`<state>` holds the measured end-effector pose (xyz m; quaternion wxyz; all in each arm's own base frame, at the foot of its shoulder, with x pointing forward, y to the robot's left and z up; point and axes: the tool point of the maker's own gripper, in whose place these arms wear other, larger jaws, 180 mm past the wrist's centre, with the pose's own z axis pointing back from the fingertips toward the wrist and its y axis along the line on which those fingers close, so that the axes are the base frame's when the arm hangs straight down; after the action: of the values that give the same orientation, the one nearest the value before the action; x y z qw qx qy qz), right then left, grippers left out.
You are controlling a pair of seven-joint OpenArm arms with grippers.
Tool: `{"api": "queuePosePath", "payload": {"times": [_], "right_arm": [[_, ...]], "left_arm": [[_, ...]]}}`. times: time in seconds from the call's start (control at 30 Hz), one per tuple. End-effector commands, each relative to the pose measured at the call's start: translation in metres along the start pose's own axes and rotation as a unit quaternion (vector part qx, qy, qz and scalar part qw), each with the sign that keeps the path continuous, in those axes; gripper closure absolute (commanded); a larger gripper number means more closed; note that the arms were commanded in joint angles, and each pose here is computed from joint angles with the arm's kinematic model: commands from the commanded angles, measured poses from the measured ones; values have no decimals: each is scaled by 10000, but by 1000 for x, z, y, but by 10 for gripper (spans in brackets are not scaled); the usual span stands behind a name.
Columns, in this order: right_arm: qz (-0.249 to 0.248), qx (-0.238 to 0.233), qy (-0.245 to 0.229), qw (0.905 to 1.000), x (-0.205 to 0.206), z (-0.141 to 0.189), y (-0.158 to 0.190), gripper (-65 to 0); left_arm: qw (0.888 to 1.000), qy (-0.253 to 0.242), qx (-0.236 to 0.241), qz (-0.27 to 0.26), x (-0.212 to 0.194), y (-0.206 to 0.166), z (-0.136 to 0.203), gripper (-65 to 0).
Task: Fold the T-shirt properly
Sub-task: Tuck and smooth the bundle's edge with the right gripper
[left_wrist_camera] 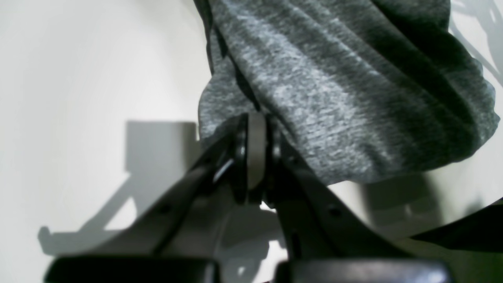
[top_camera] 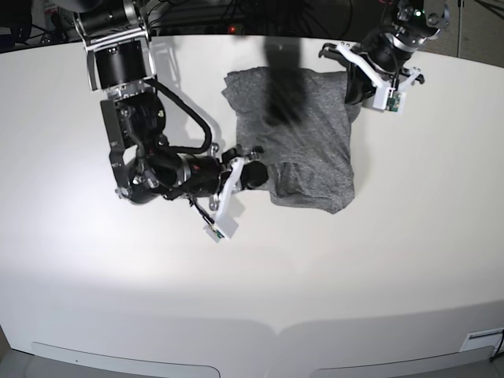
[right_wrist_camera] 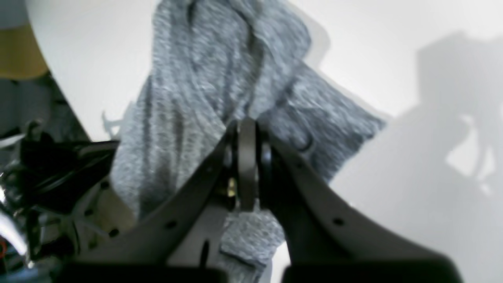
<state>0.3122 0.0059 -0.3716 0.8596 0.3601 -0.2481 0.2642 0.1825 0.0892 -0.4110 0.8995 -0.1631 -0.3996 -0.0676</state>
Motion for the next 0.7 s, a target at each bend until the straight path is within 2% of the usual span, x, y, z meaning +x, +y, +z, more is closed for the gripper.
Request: {"api": "queuePosePath", "payload": {"times": [0.0,0.3,0.33,0.4,0.43,0.47,0.57,0.67], "right_arm": [[142,112,-342,9993,27,7,5,0],[305,53,-208,9993,37,13,1,0],[326,48,-120,9994,33,13,1,-19],[404,42,59,9992,26,12,1,-207],[457,38,159,9988,21,11,1,-277],[519,40,277,9983,16,10,2,-317],[704,30,643,9954,0,3,5,-324],[785,11,807,9936,-6,-2,8,-324]], "left_arm": [[9998,-207,-53,-24,11,-3,2,0],[9997,-223,-55,-30,12,-3,2,0],[9997,-224,-55,-29,12,-3,2,0],[9997,-222,-53,-28,12,-3,2,0],[9997,-222,-55,-29,12,-3,2,0],[9997,-225,-55,-30,12,-3,2,0],[9997,-241,-59,-39,14,-3,1,0],[9997,-242,-56,-40,14,-3,1,0]]}}
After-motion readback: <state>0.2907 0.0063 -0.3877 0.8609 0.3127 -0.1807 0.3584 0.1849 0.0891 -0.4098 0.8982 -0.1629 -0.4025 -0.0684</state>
